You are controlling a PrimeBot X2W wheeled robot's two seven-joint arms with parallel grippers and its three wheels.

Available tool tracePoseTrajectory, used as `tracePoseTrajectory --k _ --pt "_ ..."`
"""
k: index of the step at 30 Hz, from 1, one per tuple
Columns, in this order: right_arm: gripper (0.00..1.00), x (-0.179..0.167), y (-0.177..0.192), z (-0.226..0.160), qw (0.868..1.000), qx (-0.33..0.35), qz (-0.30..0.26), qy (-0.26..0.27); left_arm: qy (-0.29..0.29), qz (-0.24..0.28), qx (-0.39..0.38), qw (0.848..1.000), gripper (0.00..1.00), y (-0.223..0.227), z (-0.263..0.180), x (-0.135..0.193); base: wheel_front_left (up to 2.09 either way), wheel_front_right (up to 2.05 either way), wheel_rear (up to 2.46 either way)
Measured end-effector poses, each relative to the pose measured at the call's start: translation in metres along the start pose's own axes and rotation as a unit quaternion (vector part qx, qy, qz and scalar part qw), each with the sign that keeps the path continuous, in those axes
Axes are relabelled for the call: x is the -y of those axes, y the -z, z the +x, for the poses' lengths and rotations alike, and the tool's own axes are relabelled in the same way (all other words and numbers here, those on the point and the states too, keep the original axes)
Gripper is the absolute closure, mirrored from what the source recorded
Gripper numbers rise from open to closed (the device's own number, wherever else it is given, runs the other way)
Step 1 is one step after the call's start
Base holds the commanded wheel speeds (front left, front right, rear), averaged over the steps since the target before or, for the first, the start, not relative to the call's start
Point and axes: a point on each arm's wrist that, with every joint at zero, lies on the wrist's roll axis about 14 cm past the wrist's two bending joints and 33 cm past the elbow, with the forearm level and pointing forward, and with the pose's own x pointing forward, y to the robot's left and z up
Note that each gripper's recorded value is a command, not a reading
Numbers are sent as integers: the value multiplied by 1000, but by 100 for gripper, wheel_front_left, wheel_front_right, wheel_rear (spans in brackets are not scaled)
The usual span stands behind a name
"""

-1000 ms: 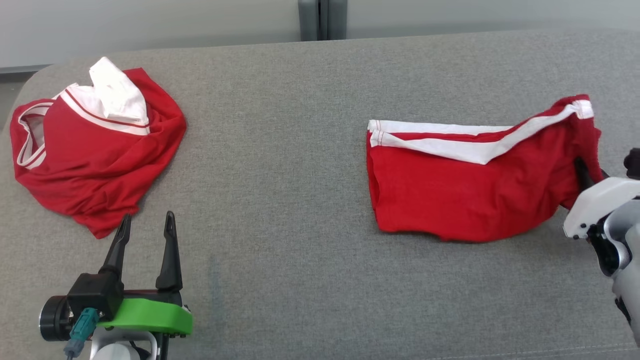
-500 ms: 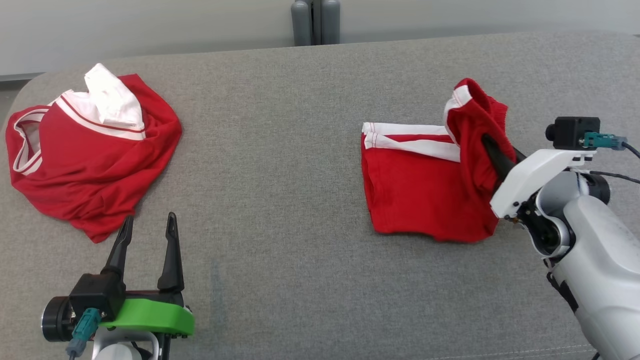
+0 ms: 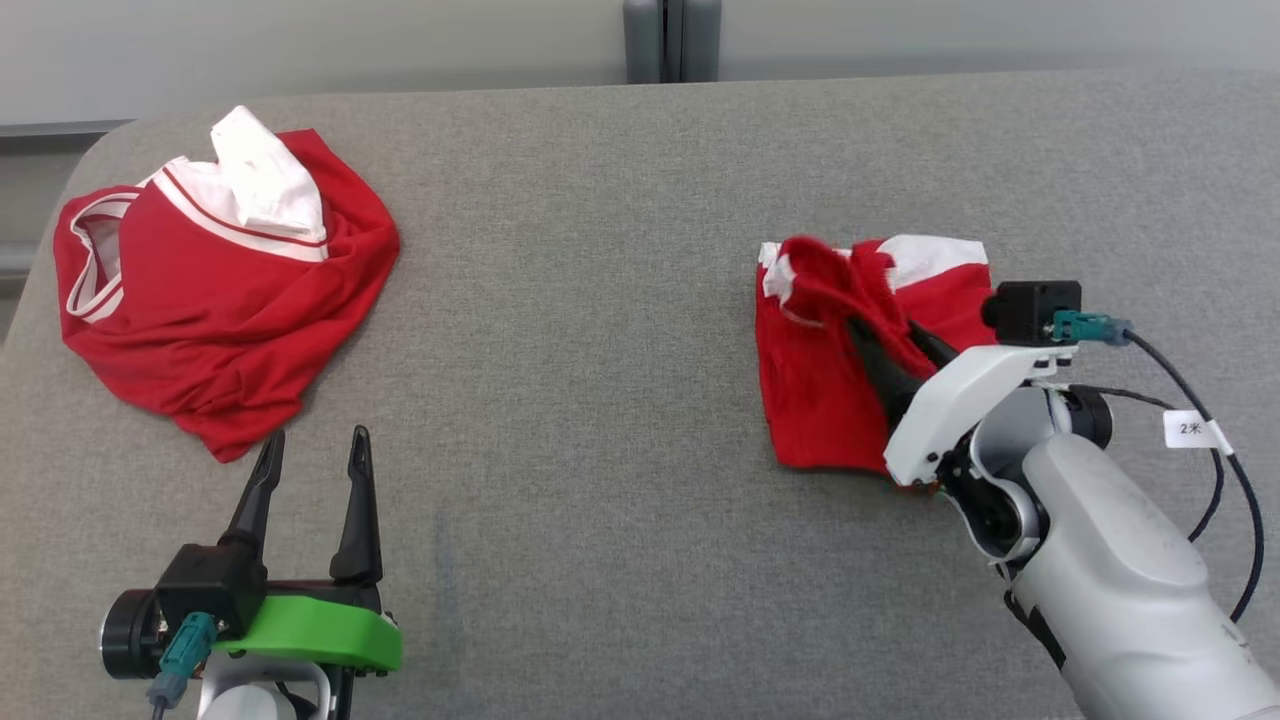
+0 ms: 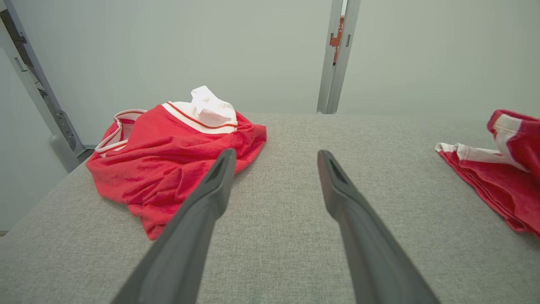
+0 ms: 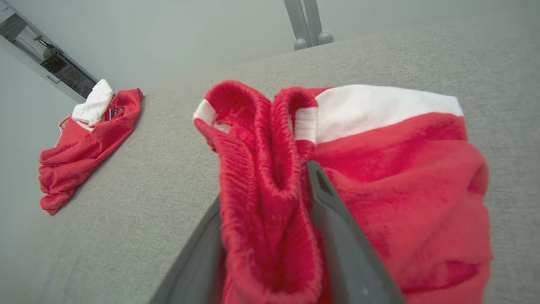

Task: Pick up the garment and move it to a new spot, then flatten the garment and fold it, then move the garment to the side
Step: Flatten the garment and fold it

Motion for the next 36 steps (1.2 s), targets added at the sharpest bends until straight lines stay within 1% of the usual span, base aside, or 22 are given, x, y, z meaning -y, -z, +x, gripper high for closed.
tracePoseTrajectory --k 2,6,10,14,21,27,34,36 --pt "0 -5 2 0 1000 4 -12 -6 -2 0 1 1000 0 -1 -1 -1 0 0 0" --pt "0 -1 -13 -9 998 51 -35 -4 -5 0 7 1000 0 -5 -3 -3 0 0 0" --pt "0 8 -33 -26 992 110 -59 6 -8 1 10 1000 0 -7 -8 -5 0 0 0" --pt "0 25 -44 -49 984 148 -91 29 -4 3 15 1000 0 -10 -10 -2 0 0 0" --pt "0 46 -52 -91 973 196 -103 74 4 8 22 1000 0 -15 -10 2 0 0 0" --pt "0 38 -58 -121 962 234 -109 82 9 12 26 1000 0 -17 -10 5 0 0 0" --pt "0 23 -49 -149 956 250 -126 92 11 17 35 999 0 -24 -12 5 0 0 0" --pt "0 20 -47 -152 955 252 -125 93 11 19 37 999 0 -25 -13 4 0 0 0"
